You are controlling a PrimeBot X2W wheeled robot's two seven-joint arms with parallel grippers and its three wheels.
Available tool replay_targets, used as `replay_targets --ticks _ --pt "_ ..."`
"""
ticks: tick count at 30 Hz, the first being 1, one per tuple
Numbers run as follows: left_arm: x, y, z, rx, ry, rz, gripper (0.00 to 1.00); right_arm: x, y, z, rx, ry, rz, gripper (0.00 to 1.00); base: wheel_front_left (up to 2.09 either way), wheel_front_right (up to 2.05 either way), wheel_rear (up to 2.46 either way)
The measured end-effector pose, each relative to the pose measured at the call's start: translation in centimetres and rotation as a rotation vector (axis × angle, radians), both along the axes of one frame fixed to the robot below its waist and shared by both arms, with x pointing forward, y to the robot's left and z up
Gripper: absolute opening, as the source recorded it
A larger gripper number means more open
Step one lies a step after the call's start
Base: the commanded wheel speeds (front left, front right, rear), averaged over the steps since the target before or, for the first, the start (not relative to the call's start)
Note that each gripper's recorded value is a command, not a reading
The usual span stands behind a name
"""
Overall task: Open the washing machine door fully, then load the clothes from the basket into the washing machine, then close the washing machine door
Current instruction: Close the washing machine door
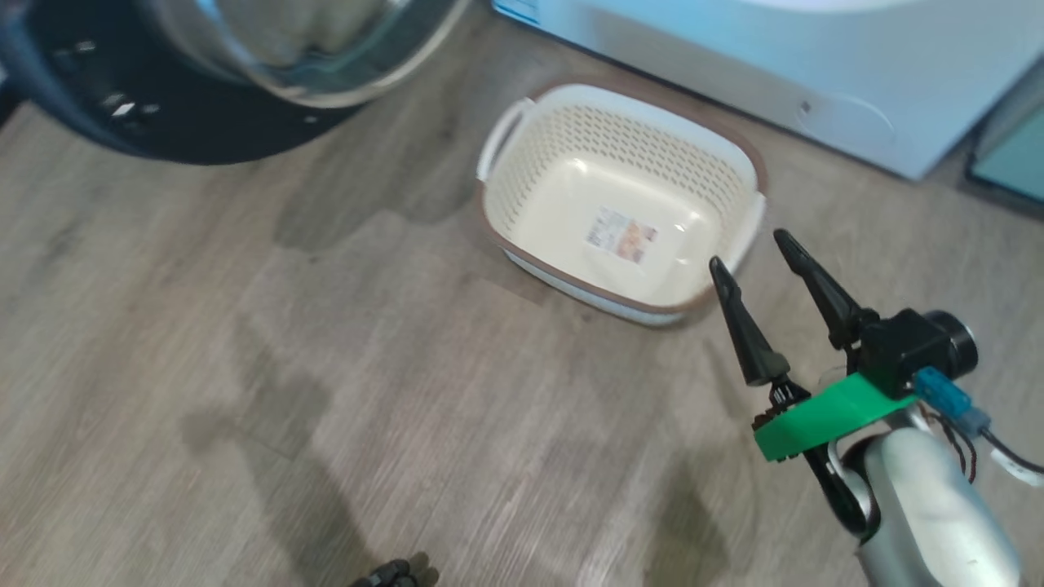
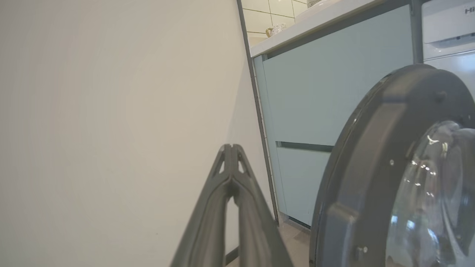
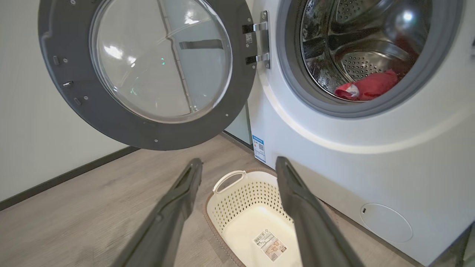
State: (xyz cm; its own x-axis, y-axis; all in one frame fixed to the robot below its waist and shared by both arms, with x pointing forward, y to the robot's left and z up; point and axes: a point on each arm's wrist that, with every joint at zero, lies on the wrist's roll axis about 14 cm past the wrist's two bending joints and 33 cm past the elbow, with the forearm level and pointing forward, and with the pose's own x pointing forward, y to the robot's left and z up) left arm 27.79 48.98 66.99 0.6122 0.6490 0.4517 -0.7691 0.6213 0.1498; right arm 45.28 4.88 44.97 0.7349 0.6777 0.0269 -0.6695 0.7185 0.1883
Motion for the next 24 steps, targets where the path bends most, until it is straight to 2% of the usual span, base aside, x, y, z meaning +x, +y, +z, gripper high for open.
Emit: replay_targets --ticks 4,7,14,20,21,22,24 --pt "2.6 3.3 -0.1 -0.064 -0.023 0.022 0.00 0.9 -1.9 -1.0 -0.013 0.017 -0.046 1.00 0.00 0.00 0.00" --pt "5.0 5.3 -1.5 -0.191 -0.079 0.022 0.00 1.5 -3.1 -1.7 -0.024 0.024 -0.075 1.00 0.00 0.00 0.00" --pt "8.1 8.8 -6.8 -0.678 -0.335 0.067 0.00 1.7 -5.0 -2.8 -0.041 0.047 -0.120 1.00 0.00 0.00 0.00" --pt "10.0 8.2 -12.8 -1.060 -0.475 0.078 0.00 2.0 -5.7 -2.8 -0.041 0.047 -0.143 1.00 0.00 0.00 0.00" --pt "10.0 8.0 -13.5 -1.124 -0.535 0.077 0.00 1.9 -5.7 -2.8 -0.041 0.049 -0.147 1.00 0.00 0.00 0.00" --pt "10.0 8.0 -13.5 -1.124 -0.535 0.077 0.00 1.9 -5.7 -2.8 -0.041 0.049 -0.147 1.00 0.00 0.00 0.00" --pt "10.5 7.7 -14.1 -1.257 -0.699 0.056 0.00 1.9 -5.9 -2.9 -0.043 0.052 -0.153 1.00 0.00 0.00 0.00"
